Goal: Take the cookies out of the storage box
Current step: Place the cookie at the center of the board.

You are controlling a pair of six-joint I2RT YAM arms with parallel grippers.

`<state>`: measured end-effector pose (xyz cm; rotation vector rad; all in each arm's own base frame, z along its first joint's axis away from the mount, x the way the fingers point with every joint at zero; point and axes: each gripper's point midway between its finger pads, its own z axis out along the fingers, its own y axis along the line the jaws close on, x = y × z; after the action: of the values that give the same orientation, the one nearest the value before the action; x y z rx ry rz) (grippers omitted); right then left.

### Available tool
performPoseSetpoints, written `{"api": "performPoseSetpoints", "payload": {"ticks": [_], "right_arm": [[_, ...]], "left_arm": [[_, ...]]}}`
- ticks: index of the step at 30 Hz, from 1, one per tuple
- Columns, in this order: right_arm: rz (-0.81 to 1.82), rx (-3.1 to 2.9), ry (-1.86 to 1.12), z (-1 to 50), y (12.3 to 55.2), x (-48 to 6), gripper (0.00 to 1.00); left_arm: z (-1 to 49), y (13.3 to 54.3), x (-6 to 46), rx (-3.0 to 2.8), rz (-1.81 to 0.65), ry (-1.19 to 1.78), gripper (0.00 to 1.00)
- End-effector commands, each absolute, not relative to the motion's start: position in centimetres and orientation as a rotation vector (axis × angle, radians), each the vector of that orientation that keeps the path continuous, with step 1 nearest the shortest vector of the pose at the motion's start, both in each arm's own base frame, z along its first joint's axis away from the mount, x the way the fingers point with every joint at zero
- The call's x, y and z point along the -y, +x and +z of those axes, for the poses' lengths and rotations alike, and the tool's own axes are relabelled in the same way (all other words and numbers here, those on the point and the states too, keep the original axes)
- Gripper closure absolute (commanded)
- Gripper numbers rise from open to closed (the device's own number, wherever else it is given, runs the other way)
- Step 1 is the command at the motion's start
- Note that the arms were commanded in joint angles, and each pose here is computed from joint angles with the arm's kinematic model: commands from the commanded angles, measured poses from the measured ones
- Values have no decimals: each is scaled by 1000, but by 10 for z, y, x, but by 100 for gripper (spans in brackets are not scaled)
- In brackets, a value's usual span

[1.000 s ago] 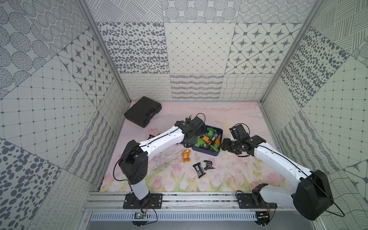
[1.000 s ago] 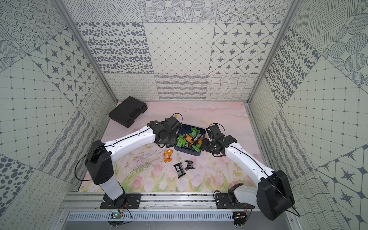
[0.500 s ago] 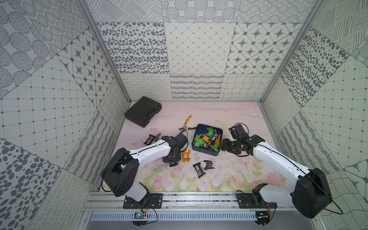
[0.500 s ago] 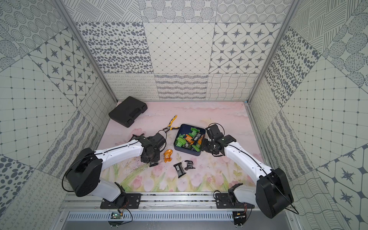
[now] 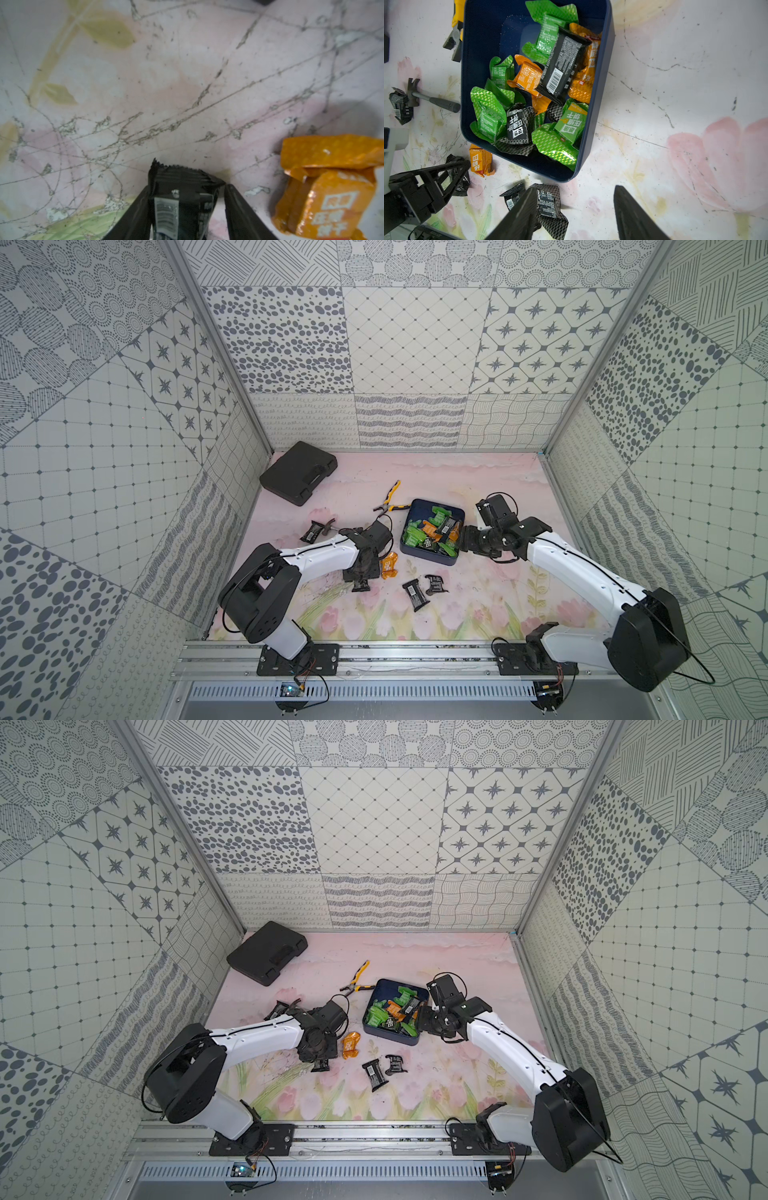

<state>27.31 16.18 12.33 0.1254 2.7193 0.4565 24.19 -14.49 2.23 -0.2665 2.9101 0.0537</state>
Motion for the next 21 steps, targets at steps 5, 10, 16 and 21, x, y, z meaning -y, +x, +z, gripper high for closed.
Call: {"api": "performPoseSetpoints", "payload": {"ticks": [5,10,16,21], "right_arm": [[347,-2730,116,126,297,-173,42],[209,-2711,200,122,316,-186,42],[47,-2704,343,112,337,-193,41],[-84,-2717,424,96,350,-191,38]], "left_arm": [[82,274,144,-2639,-87,-477,40],[120,288,140,-2451,-196,-625,40],[132,289,132,-2327,-282,-734,43],[127,283,124,-2299,-290,-792,43]]}}
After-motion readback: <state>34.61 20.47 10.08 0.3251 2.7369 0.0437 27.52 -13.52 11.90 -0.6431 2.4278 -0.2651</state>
